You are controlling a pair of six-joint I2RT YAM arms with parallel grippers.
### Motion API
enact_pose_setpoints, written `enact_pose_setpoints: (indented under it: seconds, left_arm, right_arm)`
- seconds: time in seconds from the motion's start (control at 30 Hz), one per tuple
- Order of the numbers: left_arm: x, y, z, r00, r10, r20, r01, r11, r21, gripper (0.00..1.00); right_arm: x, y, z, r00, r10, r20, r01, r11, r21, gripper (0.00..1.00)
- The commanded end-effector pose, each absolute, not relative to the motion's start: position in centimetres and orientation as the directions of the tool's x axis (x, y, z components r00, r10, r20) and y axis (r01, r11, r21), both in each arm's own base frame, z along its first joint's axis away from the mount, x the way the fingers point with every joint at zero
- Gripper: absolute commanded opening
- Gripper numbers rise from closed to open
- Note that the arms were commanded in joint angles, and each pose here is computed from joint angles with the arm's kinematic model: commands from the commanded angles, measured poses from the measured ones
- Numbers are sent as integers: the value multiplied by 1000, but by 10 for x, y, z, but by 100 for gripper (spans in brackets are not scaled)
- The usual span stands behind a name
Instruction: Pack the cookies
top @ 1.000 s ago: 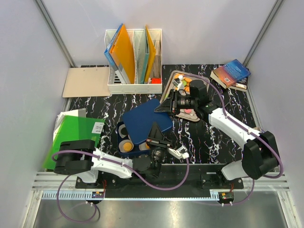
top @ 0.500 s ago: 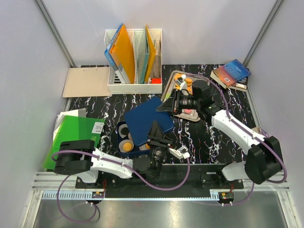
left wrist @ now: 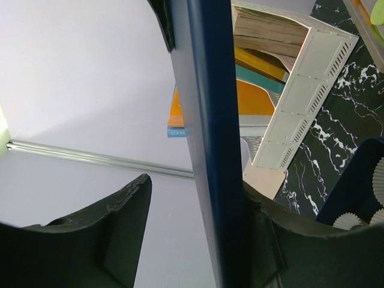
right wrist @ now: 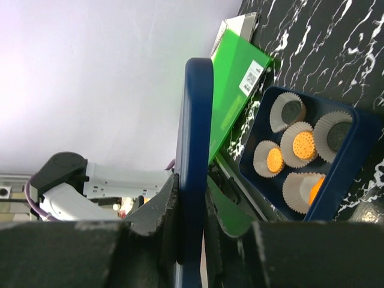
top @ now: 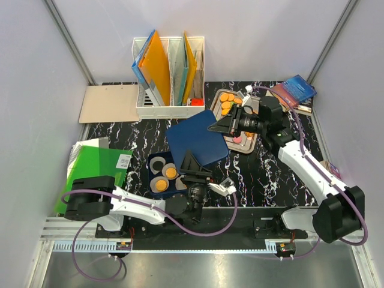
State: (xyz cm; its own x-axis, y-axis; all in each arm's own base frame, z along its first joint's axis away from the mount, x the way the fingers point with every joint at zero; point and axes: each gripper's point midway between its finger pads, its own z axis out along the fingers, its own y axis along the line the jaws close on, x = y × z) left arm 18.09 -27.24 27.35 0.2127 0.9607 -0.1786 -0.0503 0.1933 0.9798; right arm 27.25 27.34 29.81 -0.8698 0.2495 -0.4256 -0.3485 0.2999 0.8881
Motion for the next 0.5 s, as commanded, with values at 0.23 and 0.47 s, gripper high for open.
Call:
enact_pose_setpoints:
  seconds: [0.23,0.47]
  left_arm:
    - [183,-223,284,66,730,-680,-24,683,730,66]
    - [188,-200,272,-18,674,-739,-44,738,674,74]
  right_arm:
    - [295,246,375,-735,393,-552,-467,296,833,0]
    - [305,231,387,-708,448,-546,-462,291,838,0]
